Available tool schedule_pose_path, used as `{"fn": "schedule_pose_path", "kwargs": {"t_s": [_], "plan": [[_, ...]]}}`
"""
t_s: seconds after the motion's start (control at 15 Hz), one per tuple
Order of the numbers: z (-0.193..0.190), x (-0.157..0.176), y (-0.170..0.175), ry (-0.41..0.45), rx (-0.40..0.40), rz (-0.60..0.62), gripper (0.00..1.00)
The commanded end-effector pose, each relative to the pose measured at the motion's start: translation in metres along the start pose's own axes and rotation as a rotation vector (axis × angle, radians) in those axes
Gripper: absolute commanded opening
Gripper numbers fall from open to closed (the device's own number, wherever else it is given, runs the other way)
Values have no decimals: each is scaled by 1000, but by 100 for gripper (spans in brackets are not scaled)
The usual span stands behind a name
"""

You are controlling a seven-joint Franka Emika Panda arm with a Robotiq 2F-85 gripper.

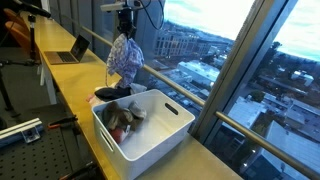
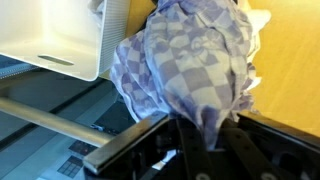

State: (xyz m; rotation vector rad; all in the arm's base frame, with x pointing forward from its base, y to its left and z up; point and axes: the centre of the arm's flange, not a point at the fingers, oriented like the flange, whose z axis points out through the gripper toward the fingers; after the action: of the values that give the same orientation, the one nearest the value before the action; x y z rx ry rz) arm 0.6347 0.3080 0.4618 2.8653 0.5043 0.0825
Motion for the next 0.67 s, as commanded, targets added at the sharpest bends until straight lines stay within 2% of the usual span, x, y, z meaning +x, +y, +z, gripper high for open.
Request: {"fn": "schedule_pose_path", "kwargs": {"t_s": [0.0,0.6], "plan": [[18,5,13,-38,22,15,3],[89,-25,-38,-141,65,7,3]]}}
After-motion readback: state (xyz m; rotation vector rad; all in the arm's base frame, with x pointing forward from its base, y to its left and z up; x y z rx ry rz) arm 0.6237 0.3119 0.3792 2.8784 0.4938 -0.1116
